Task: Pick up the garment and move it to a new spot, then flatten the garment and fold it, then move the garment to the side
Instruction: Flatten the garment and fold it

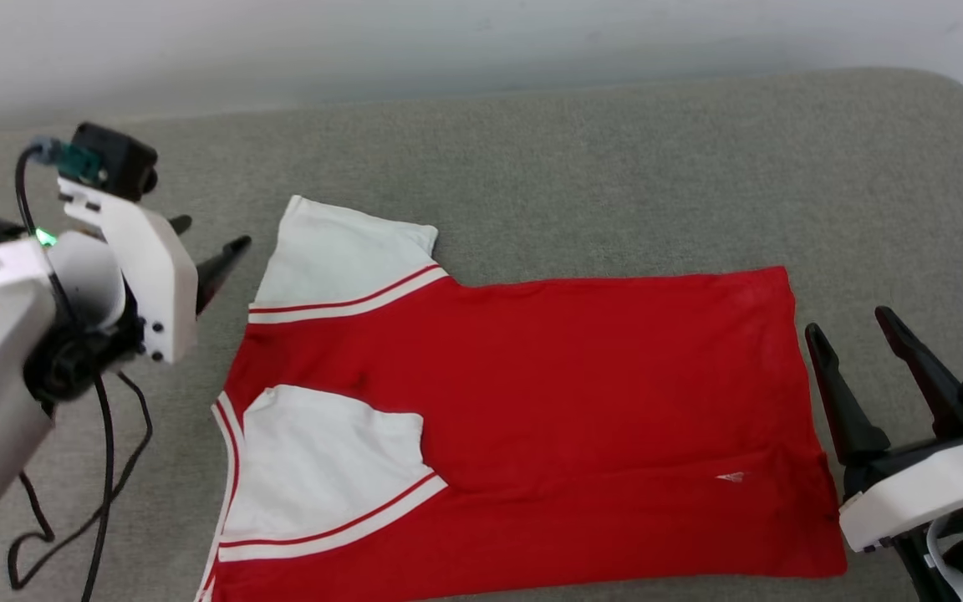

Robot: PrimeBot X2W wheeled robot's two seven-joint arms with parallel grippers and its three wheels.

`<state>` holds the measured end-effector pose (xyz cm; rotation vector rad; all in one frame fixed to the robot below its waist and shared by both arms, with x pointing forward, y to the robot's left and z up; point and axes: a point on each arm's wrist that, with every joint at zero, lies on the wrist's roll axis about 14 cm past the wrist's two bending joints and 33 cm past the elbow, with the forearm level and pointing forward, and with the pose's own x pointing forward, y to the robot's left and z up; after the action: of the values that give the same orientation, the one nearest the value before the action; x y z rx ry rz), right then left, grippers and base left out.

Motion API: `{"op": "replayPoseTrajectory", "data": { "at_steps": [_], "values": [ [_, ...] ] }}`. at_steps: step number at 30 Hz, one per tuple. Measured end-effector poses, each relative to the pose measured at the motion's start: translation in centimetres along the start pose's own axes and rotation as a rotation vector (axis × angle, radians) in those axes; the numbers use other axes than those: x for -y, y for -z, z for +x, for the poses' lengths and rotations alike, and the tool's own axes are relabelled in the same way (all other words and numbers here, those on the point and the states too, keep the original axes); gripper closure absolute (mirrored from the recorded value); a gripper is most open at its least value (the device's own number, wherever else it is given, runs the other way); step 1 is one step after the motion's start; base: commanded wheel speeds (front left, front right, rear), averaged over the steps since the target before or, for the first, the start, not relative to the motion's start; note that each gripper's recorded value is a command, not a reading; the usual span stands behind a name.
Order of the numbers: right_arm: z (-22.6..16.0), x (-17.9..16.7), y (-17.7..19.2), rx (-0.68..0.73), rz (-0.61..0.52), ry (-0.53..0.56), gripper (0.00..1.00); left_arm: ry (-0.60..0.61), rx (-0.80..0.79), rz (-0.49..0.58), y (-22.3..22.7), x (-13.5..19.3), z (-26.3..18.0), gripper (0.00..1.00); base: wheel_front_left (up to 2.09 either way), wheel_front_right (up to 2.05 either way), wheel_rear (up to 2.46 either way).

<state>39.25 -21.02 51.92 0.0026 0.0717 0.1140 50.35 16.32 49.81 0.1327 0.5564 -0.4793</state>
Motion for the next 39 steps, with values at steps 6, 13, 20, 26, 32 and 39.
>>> {"op": "replayPoseTrajectory", "data": {
  "at_steps": [6, 13, 20, 26, 32, 39],
  "values": [
    [1.2, 0.6, 1.5, -0.029, -0.01, 0.025, 0.0, 0.069, -0.197, -0.031, -0.4, 0.3, 4.7, 0.0, 0.0, 0.0, 0.0],
    [2.9, 1.1, 3.8, -0.07, -0.01, 0.038, 0.0, 0.09, -0.374, -0.019, 0.1, -0.1, 9.9, 0.0, 0.0, 0.0, 0.0],
    [4.0, 2.0, 6.2, -0.123, -0.024, 0.06, 0.0, 0.056, -0.534, 0.016, 4.0, -1.4, 14.0, 0.0, 0.0, 0.0, 0.0],
    [4.3, 2.7, 7.4, -0.153, -0.03, 0.073, 0.0, 0.078, -0.602, 0.013, 6.4, -1.4, 15.5, 0.0, 0.0, 0.0, 0.0],
    [4.9, 2.9, 6.5, -0.12, -0.037, 0.071, 0.0, 0.089, -0.597, 0.035, 6.7, -1.1, 15.2, 1.0, 0.0, 0.0, 0.0],
    [6.0, 3.9, 3.1, -0.087, -0.124, 0.041, 0.0, 0.103, -0.49, 0.068, 5.2, 0.1, 13.8, 1.0, 0.0, 0.0, 0.0]
  ]
}}
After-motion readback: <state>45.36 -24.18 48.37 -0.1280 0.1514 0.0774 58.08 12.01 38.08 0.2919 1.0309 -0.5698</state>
